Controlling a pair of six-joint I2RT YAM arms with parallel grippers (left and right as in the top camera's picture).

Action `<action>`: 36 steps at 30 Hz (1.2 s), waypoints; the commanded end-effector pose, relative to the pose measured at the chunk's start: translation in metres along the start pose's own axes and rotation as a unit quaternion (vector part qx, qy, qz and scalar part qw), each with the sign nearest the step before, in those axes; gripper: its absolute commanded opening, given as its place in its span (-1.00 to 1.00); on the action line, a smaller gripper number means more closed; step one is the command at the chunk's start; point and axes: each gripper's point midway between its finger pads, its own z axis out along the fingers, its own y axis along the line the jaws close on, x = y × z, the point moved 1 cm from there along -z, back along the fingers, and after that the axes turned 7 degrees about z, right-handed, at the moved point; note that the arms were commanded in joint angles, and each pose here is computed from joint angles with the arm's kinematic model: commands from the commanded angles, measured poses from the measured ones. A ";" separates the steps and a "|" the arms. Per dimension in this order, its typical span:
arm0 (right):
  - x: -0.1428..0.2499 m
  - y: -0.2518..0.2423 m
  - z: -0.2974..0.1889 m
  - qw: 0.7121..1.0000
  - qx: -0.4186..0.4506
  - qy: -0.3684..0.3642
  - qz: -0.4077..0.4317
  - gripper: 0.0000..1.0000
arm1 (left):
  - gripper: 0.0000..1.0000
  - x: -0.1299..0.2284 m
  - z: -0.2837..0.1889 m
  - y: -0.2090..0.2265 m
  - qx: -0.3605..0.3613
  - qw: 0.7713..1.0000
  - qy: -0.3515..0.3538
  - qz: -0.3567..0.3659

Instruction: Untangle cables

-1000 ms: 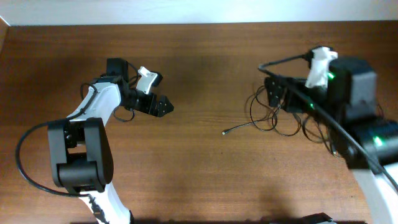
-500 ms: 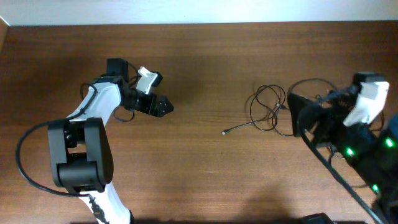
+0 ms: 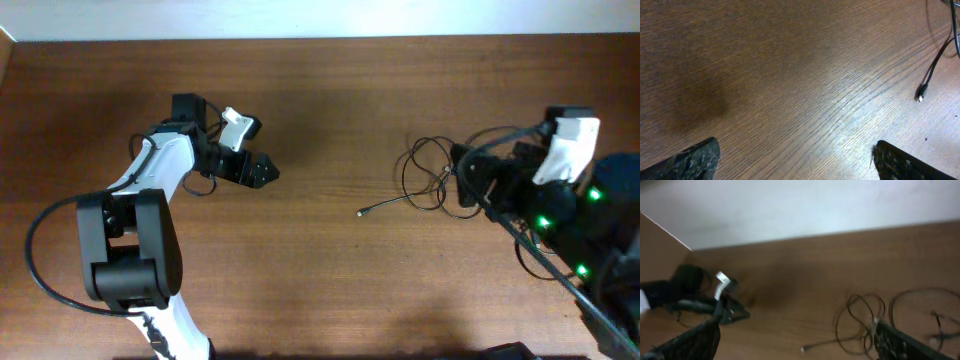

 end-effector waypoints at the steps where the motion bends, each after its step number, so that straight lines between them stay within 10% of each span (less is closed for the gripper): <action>1: 0.030 -0.015 0.004 1.000 0.012 0.024 0.004 0.97 | 0.98 0.000 -0.002 0.000 -0.001 1.000 -0.003 -0.002; 21: 0.186 -0.085 -0.017 1.000 0.000 -0.002 0.001 0.97 | 0.98 0.000 -0.002 0.000 -0.001 1.000 -0.003 -0.002; 32: 0.225 -0.106 0.004 1.000 0.007 0.012 0.003 0.97 | 0.98 0.000 -0.002 0.000 -0.001 1.000 -0.003 -0.002; 36: 0.162 -0.077 0.007 0.989 -0.062 -0.135 -0.019 0.97 | 0.98 0.000 -0.002 0.000 -0.001 1.000 -0.003 -0.002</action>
